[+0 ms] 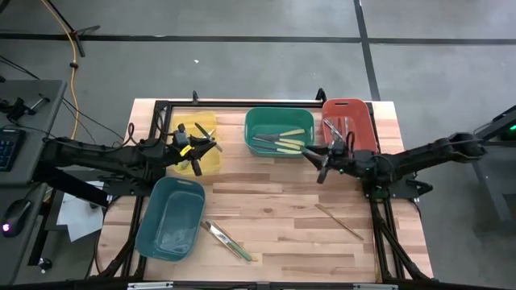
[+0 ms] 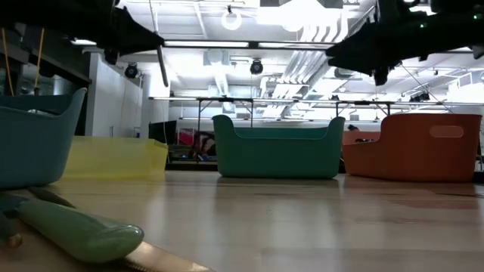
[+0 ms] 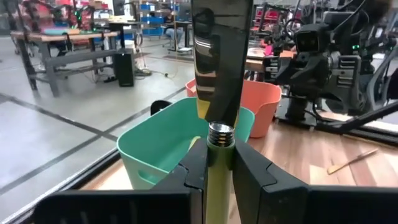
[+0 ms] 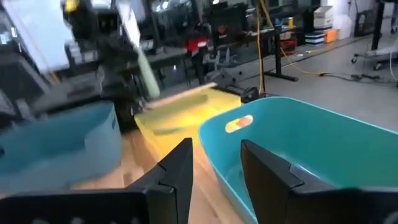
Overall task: Sort silverware by color (type)
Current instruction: Put the green knife into the yellow bin
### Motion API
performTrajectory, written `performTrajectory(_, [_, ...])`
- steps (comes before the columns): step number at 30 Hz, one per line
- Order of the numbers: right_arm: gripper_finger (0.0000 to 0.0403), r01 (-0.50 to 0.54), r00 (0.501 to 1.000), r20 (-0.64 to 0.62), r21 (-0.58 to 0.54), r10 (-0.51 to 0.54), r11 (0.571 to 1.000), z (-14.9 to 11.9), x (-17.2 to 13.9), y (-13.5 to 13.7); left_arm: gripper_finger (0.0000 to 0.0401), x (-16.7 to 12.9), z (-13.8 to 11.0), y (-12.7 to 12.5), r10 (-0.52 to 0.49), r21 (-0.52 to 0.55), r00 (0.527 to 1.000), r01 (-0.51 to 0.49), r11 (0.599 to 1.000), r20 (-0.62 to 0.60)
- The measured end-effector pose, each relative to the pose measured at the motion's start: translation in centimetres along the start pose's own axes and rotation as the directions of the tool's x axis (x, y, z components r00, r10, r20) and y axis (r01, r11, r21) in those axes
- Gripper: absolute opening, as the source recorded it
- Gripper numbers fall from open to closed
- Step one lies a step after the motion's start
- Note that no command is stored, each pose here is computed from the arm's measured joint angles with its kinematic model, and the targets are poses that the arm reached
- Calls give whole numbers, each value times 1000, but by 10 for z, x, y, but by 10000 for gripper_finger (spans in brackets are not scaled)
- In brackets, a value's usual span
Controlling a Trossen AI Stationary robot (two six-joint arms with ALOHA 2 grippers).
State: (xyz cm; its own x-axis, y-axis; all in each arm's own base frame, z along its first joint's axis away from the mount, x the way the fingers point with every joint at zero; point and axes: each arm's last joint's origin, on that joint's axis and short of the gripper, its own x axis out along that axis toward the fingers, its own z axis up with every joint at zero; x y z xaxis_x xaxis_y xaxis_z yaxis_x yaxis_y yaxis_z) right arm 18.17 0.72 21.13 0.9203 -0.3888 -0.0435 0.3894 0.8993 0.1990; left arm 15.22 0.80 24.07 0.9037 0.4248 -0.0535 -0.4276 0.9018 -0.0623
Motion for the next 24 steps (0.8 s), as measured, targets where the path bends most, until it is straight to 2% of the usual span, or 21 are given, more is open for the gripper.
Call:
performTrajectory(4, [119,-4,999,34,47,3,999,3,-8,-5,30,0,-1,0,5,-9,1000,-5,1000,-7])
performTrajectory(16, [119,7,1000,28,19,-7,1000,1,-8,-6,30,0,-2,1,35,-34,999,-35,999,-16])
performTrajectory(19, [119,34,999,34,19,-35,999,2,-8,-7,30,0,-4,4,139,-83,990,-141,986,-35])
performTrajectory(24, [119,69,997,42,43,-70,997,2,-8,-8,30,-4,-13,14,376,-68,915,-388,919,-145])
